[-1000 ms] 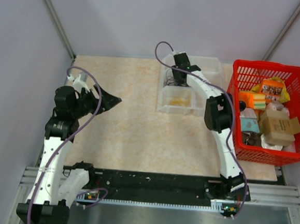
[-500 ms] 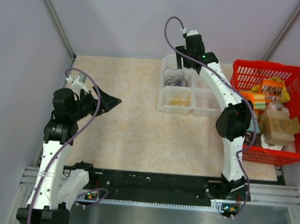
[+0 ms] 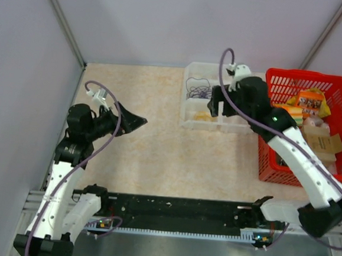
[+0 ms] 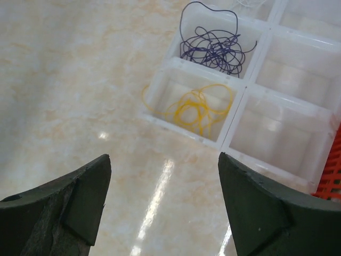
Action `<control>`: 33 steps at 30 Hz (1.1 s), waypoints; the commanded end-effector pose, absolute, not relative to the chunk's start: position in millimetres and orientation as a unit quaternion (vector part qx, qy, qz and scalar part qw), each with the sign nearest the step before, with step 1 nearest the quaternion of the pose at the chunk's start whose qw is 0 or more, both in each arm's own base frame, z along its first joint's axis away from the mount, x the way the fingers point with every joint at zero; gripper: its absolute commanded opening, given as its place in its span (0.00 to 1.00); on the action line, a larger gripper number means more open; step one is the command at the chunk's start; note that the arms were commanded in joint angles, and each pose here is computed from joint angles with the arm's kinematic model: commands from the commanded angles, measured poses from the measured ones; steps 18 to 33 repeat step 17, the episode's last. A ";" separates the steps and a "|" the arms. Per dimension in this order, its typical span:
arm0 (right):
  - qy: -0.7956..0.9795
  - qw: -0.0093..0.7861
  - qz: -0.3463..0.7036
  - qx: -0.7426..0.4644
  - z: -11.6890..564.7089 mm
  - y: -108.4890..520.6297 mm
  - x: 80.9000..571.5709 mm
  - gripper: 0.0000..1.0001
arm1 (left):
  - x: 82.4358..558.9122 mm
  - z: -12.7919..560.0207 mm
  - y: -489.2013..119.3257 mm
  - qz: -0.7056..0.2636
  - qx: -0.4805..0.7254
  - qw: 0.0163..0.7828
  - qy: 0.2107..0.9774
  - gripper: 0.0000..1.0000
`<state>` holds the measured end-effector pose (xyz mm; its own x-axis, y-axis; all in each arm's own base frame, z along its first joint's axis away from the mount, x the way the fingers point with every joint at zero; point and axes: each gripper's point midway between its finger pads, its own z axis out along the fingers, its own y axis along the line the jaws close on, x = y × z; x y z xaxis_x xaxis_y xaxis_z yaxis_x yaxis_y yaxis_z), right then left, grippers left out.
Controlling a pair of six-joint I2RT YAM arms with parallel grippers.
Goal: Untangle the cables
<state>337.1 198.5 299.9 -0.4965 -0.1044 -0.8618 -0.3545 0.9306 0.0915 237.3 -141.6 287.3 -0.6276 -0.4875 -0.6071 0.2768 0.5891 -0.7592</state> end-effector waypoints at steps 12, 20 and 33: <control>0.691 0.677 0.237 -0.084 407.3 116.7 201.6 0.99 | 196.9 388.2 -190.4 -0.502 0.131 0.552 0.654 0.93; 0.593 0.751 0.284 -0.053 422.0 96.8 170.0 0.99 | 184.2 406.0 -183.5 -0.493 0.142 0.583 0.629 0.94; 0.593 0.751 0.284 -0.053 422.0 96.8 170.0 0.99 | 184.2 406.0 -183.5 -0.493 0.142 0.583 0.629 0.94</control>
